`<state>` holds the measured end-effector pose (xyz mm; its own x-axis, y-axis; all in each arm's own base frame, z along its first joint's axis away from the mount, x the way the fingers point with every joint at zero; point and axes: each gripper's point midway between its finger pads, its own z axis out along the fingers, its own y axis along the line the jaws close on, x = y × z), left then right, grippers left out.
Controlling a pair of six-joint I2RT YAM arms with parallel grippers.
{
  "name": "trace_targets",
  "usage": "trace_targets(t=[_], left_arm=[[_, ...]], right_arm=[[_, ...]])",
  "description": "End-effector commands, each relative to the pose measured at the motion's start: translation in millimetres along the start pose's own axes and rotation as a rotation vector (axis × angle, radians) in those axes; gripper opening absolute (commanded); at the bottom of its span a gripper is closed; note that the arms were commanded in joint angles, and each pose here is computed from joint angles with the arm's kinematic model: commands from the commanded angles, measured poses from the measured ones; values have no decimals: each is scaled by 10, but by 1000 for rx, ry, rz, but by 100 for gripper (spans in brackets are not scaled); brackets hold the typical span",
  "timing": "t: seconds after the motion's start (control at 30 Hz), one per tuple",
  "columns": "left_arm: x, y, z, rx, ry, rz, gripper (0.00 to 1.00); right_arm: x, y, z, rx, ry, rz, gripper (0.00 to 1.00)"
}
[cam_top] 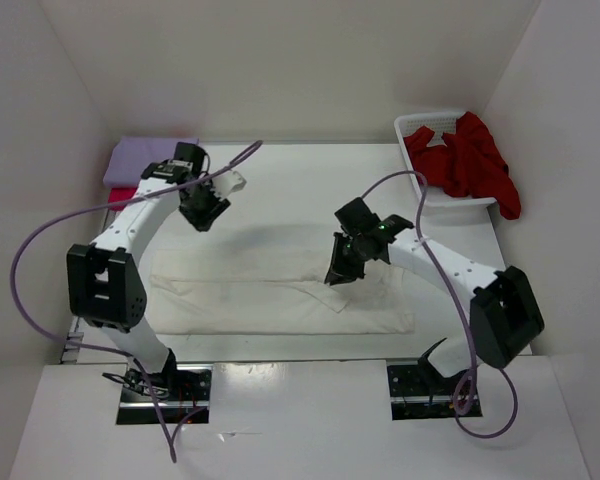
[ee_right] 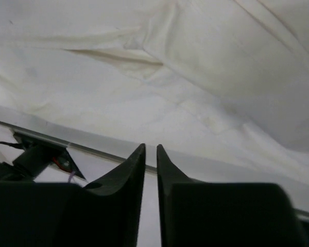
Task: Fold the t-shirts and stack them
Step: Fold the other side of the tshirt into a rectangle
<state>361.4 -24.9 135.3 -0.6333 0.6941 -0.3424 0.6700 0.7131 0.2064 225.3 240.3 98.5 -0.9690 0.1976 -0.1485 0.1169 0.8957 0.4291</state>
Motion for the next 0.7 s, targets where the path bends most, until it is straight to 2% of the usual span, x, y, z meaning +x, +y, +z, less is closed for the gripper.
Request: trace_targets(t=[0.0,0.03,0.07,0.17,0.23,0.27,0.3,0.37,0.57,0.67], left_arm=[[-661,-697,92,276,-144,48,53],[-865,-783,61,304,-187,80,53],[-991,-929,84,345,-201,95,53],[-1401,-1523,301,502,-219,160,53],[-1606,-1933,323,593,-241,208,55],[-1620,-2073,456,626,-213,213,56],[-1775,-2146,455,624,-243,243,56],[-1864,-2441,589,656,-224,267,57],[-2278,-2660,715,595,-279,268,57],[-2267,-2736,820,554,-252,291,59]], right_arm=[[137,-275,-170,89,-23,74,23],[112,-370,-197,124,-44,117,27],[135,-515,-250,165,-49,153,39],[-40,-870,-393,207,-131,289,60],[-174,-1050,-492,207,-196,364,60],[-163,-1107,-538,199,-216,381,61],[-204,-1133,-549,189,-236,395,61],[-185,-1220,-520,198,-239,416,61],[-175,-1280,-283,204,-191,434,61],[-152,-1316,-225,217,-176,437,61]])
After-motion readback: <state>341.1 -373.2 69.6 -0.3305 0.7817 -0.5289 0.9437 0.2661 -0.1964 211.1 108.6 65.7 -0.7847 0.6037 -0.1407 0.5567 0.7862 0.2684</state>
